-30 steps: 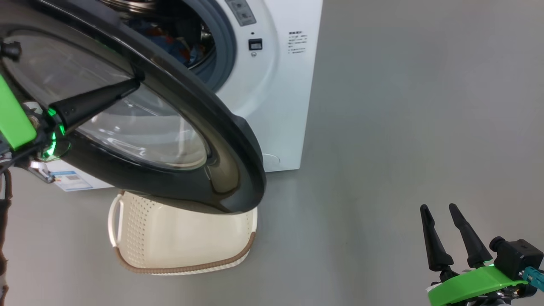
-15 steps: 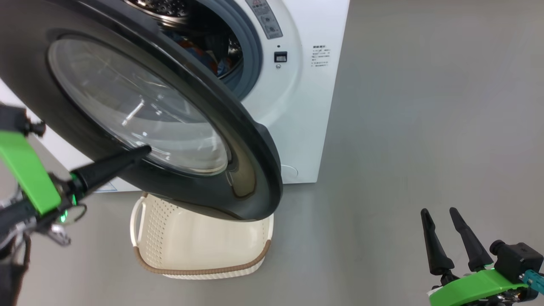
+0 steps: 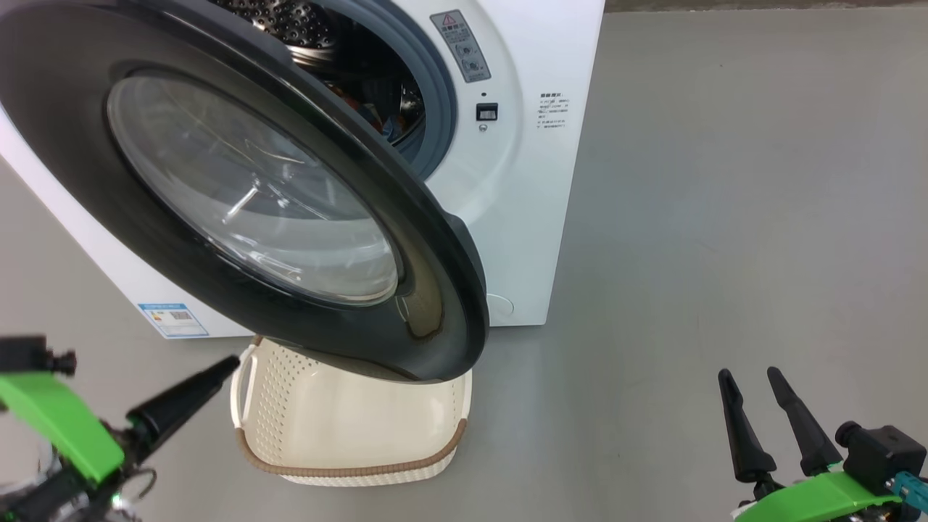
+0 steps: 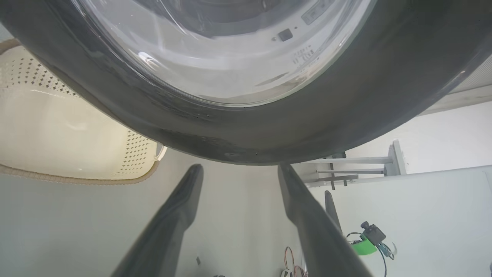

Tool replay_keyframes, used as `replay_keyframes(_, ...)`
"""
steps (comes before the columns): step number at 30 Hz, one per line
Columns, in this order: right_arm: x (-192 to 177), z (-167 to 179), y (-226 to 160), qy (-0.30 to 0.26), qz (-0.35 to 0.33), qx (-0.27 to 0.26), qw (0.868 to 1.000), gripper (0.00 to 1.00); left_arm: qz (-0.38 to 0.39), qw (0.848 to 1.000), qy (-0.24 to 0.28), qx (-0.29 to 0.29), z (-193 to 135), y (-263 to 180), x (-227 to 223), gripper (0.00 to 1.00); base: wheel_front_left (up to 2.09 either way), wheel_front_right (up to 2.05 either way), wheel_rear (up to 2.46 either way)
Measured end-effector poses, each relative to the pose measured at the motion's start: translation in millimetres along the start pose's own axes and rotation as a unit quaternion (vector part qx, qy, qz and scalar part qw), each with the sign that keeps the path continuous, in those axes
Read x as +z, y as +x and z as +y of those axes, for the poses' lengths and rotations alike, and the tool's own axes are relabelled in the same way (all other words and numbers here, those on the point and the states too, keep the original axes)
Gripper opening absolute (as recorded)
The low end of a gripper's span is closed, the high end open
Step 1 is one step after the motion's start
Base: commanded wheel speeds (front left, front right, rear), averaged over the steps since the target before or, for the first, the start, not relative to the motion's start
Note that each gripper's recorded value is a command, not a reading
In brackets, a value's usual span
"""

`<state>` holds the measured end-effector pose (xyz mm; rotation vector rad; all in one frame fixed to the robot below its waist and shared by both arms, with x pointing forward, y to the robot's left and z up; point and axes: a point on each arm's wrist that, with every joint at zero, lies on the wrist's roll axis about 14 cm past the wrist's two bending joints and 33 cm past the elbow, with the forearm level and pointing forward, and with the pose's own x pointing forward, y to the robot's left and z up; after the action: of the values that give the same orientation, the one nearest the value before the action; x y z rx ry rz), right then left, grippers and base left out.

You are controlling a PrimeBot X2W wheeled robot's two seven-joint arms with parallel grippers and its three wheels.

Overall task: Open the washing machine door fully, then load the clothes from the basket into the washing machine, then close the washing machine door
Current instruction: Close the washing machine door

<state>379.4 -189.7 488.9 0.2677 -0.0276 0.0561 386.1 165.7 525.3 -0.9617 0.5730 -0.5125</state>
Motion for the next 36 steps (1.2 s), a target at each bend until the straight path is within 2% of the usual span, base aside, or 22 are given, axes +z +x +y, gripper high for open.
replay_keyframes(4, -5, -3, -4, -0.001, 0.008, -0.004, 1.0, 1.0, -0.024, 0.999, -0.005, 0.032, 20, -5, -9, 1.0, 0.0, 0.0, 0.0)
replay_keyframes(13, -4, -9, -7, -0.004, 0.008, -0.011, 1.0, 1.0, -0.117, 0.991, -0.001, 0.063, 39, -6, -9, 1.0, 0.0, 0.0, 0.0)
replay_keyframes(15, -4, -10, -8, -0.004, 0.008, -0.014, 1.0, 1.0, -0.133, 0.988, 0.025, 0.075, 43, -6, -9, 1.0, 0.0, 0.0, 0.0)
replay_keyframes(19, -2, -13, -10, -0.005, 0.005, -0.018, 1.0, 1.0, -0.127, 0.978, 0.114, 0.119, 62, -9, -29, 1.0, 0.0, 0.0, 0.0)
replay_keyframes(22, 1, -15, -12, -0.005, 0.001, -0.021, 1.0, 1.0, -0.143, 0.974, 0.126, 0.126, 70, -9, -41, 1.0, 0.0, 0.0, 0.0)
replay_keyframes(28, 3, -17, -14, -0.004, -0.002, -0.026, 1.0, 1.0, -0.155, 0.96, 0.182, 0.149, 87, -15, -53, 1.0, 0.0, 0.0, 0.0)
replay_keyframes(31, 2, -17, -14, -0.004, -0.001, -0.027, 1.0, 1.0, -0.156, 0.951, 0.215, 0.159, 92, -14, -47, 1.0, 0.0, 0.0, 0.0)
replay_keyframes(36, 2, -19, -15, -0.004, -0.001, -0.029, 1.0, 1.0, -0.205, 0.93, 0.263, 0.155, 78, -9, -21, 1.0, 0.0, 0.0, 0.0)
